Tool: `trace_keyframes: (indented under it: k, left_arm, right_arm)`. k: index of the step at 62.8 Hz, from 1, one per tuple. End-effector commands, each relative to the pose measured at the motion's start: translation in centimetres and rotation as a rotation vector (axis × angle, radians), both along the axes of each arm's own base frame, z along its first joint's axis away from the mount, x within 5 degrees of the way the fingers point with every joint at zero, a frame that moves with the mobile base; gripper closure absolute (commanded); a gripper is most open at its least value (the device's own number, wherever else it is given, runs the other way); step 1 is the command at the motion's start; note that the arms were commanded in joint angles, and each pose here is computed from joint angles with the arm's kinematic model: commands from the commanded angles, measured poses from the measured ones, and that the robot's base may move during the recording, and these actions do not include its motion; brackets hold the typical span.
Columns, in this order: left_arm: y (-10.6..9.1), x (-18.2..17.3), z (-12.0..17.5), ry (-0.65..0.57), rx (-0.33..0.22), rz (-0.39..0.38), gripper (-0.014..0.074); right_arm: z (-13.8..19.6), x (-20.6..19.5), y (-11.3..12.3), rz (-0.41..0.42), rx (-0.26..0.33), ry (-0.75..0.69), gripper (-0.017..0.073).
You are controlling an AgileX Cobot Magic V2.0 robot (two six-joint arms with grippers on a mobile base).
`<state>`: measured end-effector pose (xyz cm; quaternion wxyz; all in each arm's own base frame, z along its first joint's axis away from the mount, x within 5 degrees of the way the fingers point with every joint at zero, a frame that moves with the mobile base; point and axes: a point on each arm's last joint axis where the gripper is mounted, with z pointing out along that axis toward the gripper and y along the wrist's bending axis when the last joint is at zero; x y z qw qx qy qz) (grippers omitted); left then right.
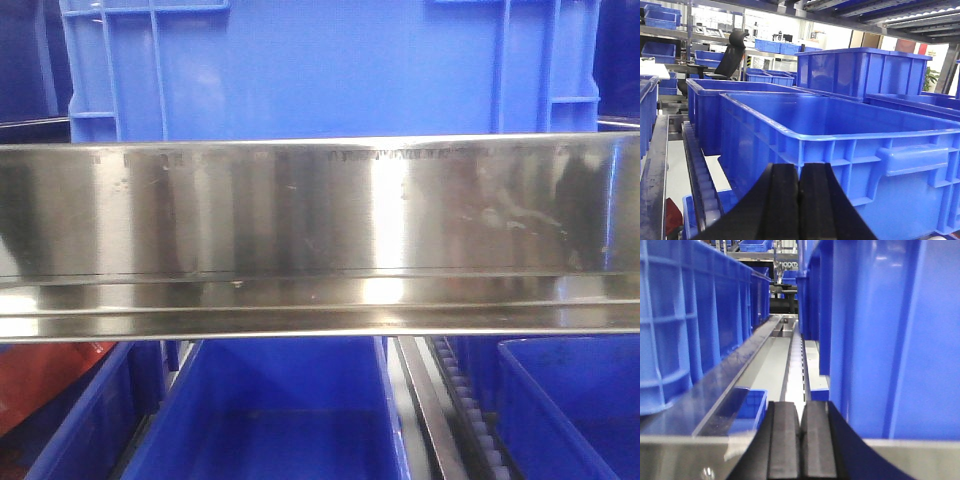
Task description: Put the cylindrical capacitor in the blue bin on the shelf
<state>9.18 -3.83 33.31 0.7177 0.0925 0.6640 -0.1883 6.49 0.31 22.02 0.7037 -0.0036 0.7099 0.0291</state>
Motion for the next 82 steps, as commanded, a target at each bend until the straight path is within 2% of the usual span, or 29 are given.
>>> trace_keyframes:
  k: [1,11,57,61,67,72,82]
  left_arm:
    - [0.1,-0.1,0.3,-0.023,-0.022,0.006,0.0705]
    - [0.1,-0.1,0.3,-0.023,-0.022,0.006,0.0705]
    - [0.2,-0.2,0.0,-0.016,-0.019,0.012,0.0705]
    - [0.8,-0.6,-0.9,-0.043,-0.011,0.054,0.0705]
    - [1.8,-1.5,-3.3,-0.114,0.087,0.155,0.0705]
    - [2.7,-2.4,-5.6,-0.109,0.152,0.252,0.0705]
    - [3.7,-3.7,-8.8,-0.089,0.182,0.388,0.0705]
  right_arm:
    - [-0.3,-0.2,-0.1,-0.009,-0.005,-0.048,0.0721]
    - [-0.5,-0.4,-0.1,-0.012,-0.002,-0.1,0.0721]
    - [-0.5,-0.4,-0.1,-0.012,-0.002,-0.102,0.0721]
    - [-0.5,-0.4,-0.1,-0.012,-0.002,-0.102,0.0721]
    - [-0.5,-0.4,-0.1,-0.012,-0.002,-0.102,0.0721]
    - [-0.5,-0.4,-0.1,-0.012,-0.002,-0.102,0.0721]
    - [-0.5,-0.4,-0.1,-0.012,-0.002,-0.102,0.0721]
